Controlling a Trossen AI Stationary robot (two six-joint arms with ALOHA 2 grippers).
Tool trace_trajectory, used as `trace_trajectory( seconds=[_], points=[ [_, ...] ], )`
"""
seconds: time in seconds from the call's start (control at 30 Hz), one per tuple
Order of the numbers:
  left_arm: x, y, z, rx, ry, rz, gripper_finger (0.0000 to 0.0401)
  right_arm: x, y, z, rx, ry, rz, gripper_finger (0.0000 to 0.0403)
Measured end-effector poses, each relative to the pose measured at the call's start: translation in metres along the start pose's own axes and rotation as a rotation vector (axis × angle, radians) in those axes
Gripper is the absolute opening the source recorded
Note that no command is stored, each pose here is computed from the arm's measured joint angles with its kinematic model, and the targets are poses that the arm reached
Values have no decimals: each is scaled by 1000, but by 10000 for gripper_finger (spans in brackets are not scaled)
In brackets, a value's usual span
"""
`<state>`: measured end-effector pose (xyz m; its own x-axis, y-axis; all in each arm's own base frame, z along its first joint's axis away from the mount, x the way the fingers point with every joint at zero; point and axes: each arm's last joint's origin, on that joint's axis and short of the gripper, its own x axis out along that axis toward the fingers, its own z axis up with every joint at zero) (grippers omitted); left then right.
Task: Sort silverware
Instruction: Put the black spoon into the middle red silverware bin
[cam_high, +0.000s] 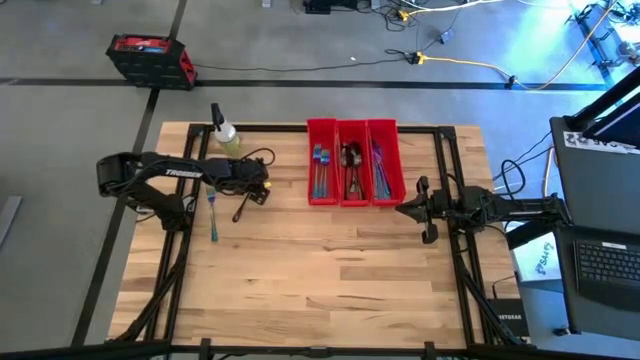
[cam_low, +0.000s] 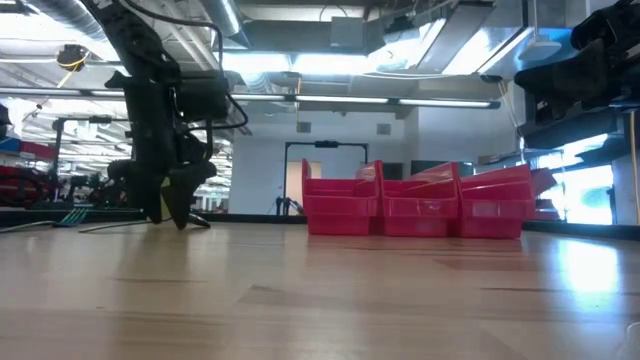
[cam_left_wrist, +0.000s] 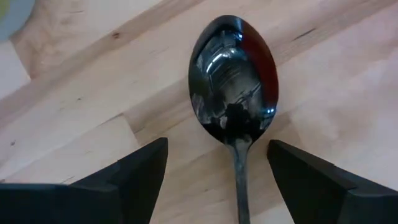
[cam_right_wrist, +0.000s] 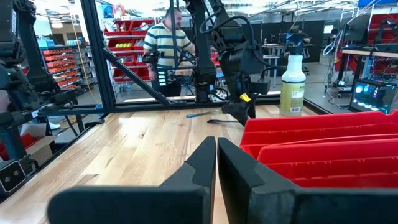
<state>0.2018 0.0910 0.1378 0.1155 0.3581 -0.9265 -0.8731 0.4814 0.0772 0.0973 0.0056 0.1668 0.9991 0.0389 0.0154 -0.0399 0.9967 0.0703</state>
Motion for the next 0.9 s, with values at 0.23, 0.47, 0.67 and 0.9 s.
trace_trajectory(
  seconds=[0.23,0.47,0.67,0.9],
  points=[
    [0,-2,-1,-22,4,-18,192,0,0,0,0,0,0,1],
    [0,-2,-1,-68,10,-24,109,0,0,0,0,0,0,1],
    [-2,-7,-2,-106,-1,-50,54,0,0,0,0,0,0,1],
    [-19,-26,8,-128,-50,-129,6,0,0,0,0,0,0,1]
  ],
)
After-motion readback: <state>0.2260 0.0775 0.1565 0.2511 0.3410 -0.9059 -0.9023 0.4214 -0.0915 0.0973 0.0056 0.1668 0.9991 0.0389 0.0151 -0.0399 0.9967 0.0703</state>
